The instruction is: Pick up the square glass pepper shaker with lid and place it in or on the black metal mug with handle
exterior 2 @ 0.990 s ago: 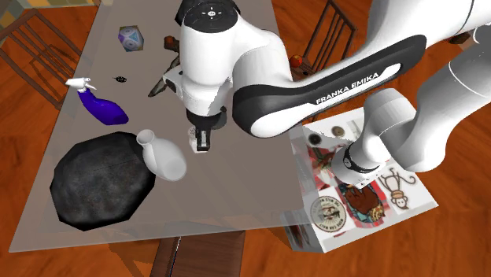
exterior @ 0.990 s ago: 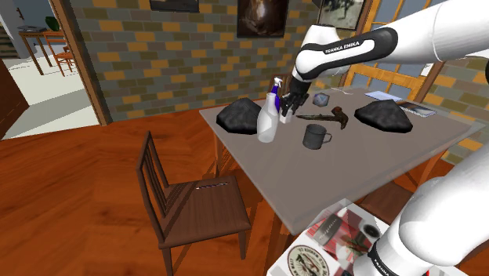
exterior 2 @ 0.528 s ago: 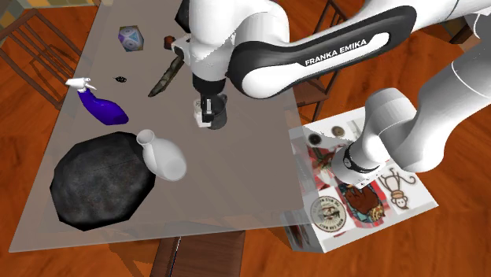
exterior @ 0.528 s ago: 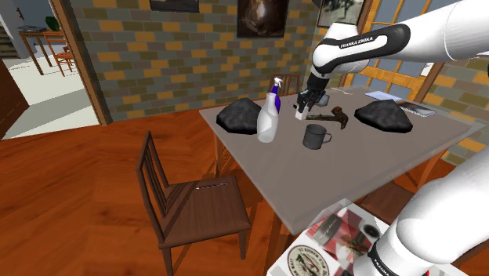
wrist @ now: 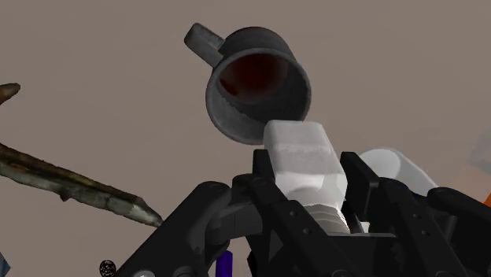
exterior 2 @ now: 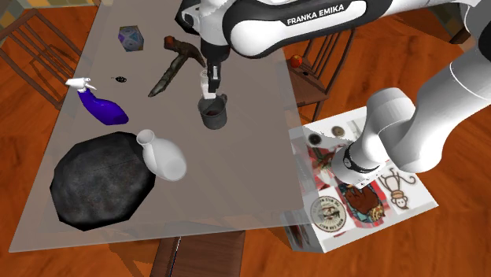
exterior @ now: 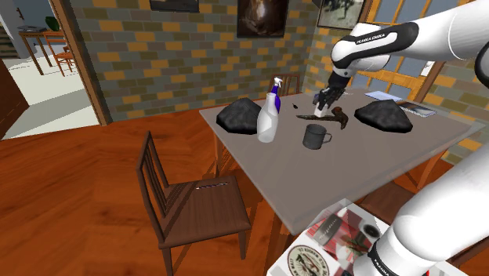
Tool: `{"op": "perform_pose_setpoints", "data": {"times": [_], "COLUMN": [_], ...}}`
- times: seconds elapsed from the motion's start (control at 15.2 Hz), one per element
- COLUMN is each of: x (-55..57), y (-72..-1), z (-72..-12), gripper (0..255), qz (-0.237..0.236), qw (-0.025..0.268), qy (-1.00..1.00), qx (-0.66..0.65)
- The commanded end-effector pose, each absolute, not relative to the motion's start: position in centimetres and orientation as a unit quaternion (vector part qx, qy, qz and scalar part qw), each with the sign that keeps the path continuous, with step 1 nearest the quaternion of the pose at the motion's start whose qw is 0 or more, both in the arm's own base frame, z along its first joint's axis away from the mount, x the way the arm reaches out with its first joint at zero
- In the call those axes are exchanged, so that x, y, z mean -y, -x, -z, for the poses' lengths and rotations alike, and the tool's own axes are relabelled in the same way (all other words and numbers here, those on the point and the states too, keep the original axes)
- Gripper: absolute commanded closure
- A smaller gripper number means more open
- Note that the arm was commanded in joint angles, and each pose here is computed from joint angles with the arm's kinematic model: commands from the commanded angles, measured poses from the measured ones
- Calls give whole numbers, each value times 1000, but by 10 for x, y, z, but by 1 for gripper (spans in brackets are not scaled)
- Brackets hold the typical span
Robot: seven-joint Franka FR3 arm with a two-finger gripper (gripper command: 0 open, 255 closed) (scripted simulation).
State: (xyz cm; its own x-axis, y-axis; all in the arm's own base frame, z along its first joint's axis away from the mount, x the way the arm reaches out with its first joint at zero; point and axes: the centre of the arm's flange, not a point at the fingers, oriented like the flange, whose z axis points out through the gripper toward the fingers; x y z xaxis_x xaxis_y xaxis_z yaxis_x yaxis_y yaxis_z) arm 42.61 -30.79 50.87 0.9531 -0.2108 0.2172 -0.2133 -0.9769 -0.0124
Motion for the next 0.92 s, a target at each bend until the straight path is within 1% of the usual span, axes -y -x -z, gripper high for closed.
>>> {"op": "perform_pose_setpoints", "data": {"times": [0.0,0.86], "x": [336,336], "y": [-415,-415], "z": [-512,-444], "gripper": [255,255], "qz": [-109,-109], "qw": [6,6], "qy": [-988,-988], "qx": [106,106]}}
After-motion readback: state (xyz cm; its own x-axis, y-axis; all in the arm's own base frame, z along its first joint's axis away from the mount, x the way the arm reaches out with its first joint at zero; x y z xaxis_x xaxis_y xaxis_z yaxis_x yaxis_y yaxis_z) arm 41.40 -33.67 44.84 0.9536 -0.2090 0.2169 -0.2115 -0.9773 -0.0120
